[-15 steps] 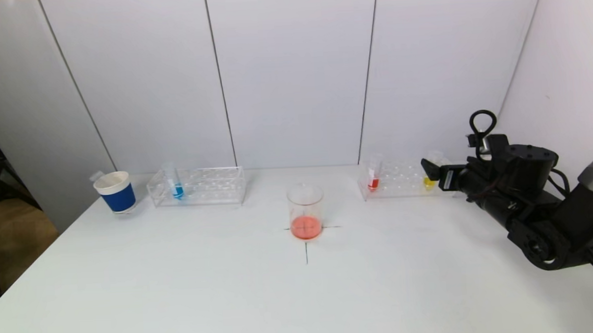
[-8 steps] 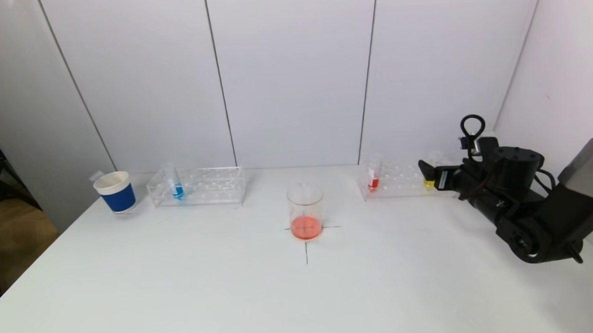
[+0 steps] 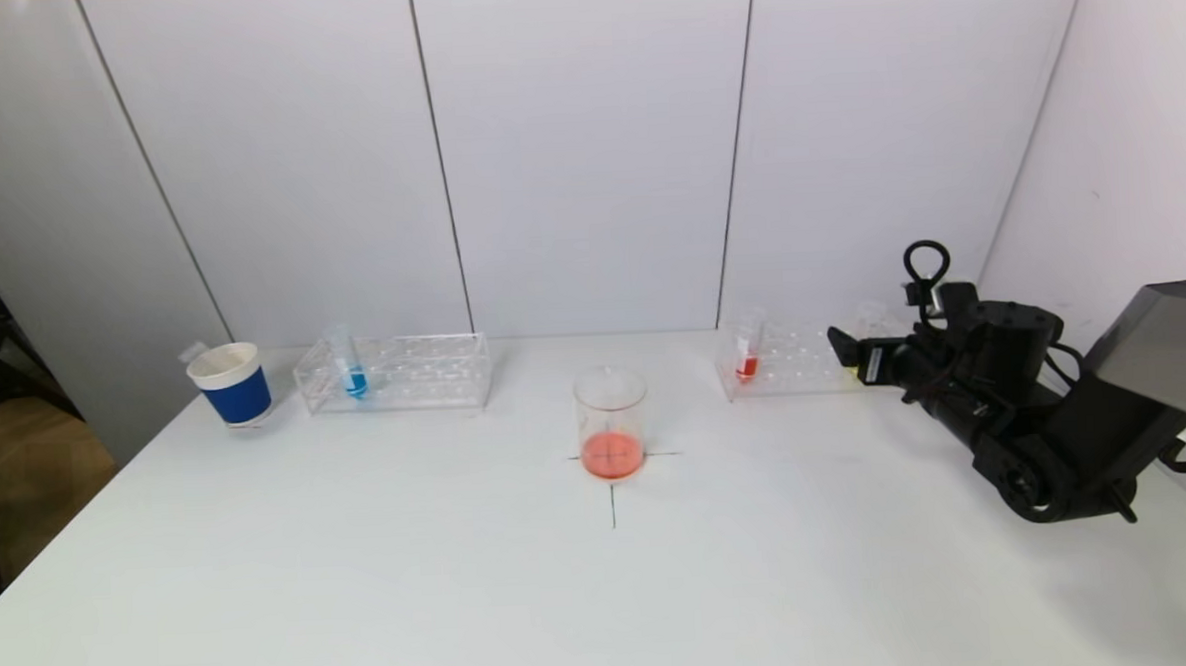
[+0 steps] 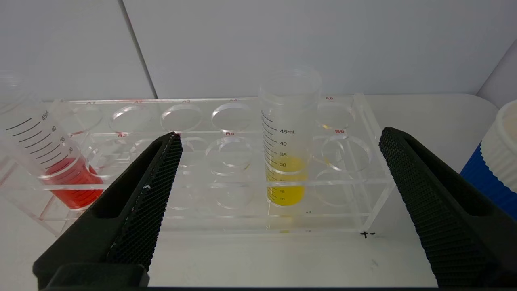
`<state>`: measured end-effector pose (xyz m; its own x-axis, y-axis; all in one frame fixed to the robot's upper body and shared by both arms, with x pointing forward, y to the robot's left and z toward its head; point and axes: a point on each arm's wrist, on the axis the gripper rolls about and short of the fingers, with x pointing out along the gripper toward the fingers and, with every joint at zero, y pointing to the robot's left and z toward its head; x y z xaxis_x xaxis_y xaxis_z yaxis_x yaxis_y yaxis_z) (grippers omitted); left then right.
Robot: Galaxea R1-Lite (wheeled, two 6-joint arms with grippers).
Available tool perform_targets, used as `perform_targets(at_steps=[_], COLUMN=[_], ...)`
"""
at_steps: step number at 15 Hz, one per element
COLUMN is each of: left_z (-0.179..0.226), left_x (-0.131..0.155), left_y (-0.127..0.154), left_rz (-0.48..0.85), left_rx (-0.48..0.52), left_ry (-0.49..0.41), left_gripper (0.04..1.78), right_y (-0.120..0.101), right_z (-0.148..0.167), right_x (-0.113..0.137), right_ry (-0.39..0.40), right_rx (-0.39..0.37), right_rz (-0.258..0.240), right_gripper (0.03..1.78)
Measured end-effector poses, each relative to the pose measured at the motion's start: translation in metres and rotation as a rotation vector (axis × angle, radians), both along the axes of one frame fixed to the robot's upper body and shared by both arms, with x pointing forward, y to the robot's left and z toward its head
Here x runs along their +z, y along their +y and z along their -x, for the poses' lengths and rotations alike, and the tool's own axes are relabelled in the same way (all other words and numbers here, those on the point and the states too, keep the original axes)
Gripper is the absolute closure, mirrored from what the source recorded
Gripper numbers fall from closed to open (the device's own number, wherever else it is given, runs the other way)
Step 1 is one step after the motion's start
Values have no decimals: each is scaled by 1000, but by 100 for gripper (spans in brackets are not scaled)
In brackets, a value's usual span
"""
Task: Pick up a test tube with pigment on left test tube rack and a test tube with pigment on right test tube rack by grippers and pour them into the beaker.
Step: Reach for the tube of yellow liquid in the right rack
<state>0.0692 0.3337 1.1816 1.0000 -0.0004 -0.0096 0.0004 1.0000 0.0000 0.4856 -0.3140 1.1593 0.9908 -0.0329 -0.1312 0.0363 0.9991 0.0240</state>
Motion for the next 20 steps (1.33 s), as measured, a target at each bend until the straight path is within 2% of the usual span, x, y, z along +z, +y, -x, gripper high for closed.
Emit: perform_targets(at_steps=[20], left_z=[0], left_x=[0], left_y=[0], left_rz=[0], left_rx=[1], left_ry=[1], left_gripper=[5], right_y=[-6], right_z=[-33], right_x=[-4], right_ry=[-43], right_rx=[-16], right_rz=[23], right_gripper=[4])
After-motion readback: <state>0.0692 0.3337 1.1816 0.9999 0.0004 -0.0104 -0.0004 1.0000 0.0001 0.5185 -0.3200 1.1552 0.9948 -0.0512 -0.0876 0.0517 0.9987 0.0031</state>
